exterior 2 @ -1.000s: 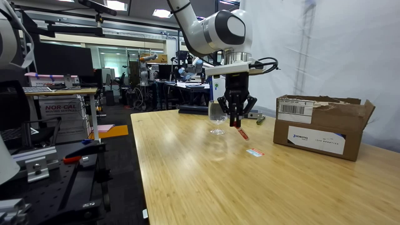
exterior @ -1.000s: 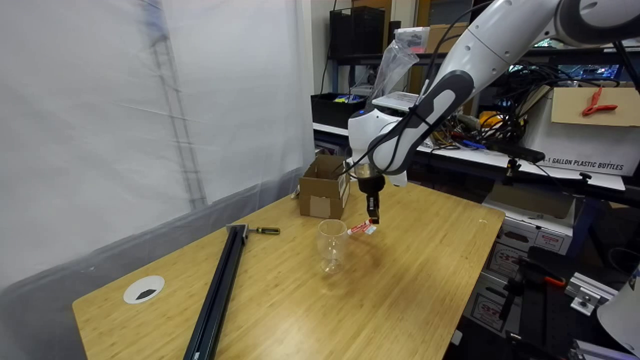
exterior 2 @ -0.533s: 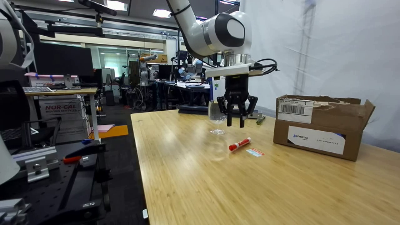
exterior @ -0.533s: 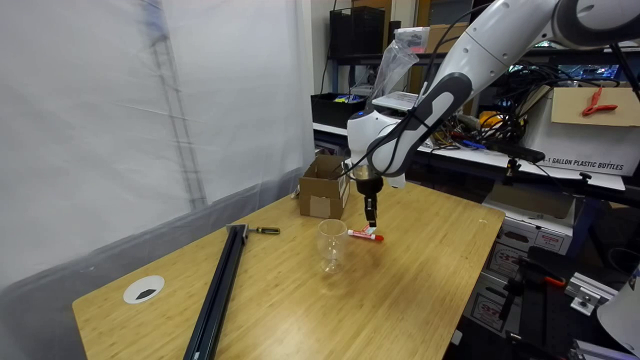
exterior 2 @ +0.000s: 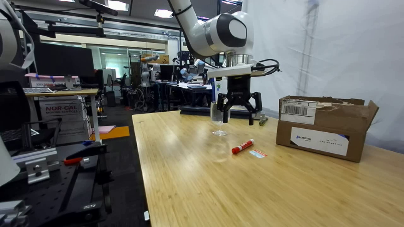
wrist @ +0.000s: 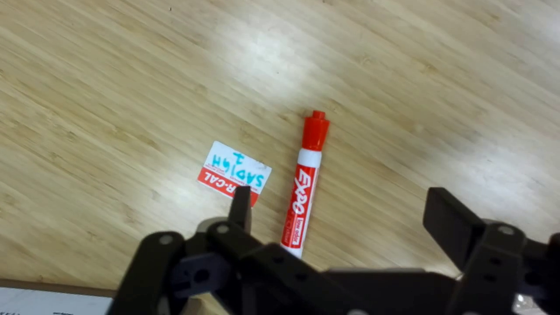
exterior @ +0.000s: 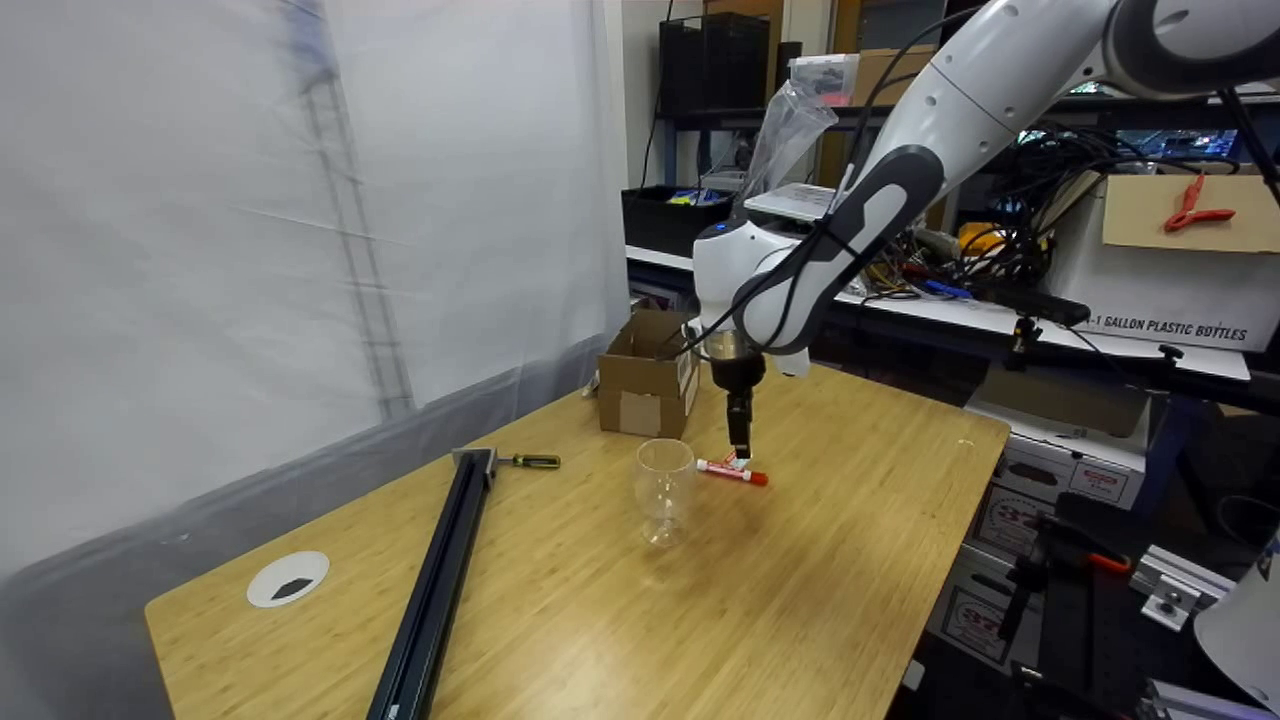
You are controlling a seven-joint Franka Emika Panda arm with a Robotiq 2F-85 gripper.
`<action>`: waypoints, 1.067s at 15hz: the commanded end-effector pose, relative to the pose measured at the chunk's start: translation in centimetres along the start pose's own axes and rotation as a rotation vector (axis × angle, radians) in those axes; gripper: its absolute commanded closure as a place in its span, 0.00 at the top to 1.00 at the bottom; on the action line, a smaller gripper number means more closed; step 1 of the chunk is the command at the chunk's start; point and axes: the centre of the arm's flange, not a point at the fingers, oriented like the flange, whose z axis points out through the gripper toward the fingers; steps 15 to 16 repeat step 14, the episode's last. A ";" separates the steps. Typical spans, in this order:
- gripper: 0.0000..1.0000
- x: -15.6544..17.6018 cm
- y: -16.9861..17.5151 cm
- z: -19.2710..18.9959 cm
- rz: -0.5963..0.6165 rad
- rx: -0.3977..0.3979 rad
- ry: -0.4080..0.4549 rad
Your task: Remove the marker from the glass
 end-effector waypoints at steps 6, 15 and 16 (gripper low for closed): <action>1.00 0.5 -0.6 -0.8 -0.011 -0.006 0.013; 1.00 0.6 -0.6 -1.0 -0.012 -0.008 0.015; 1.00 0.6 -0.6 -1.0 -0.012 -0.008 0.015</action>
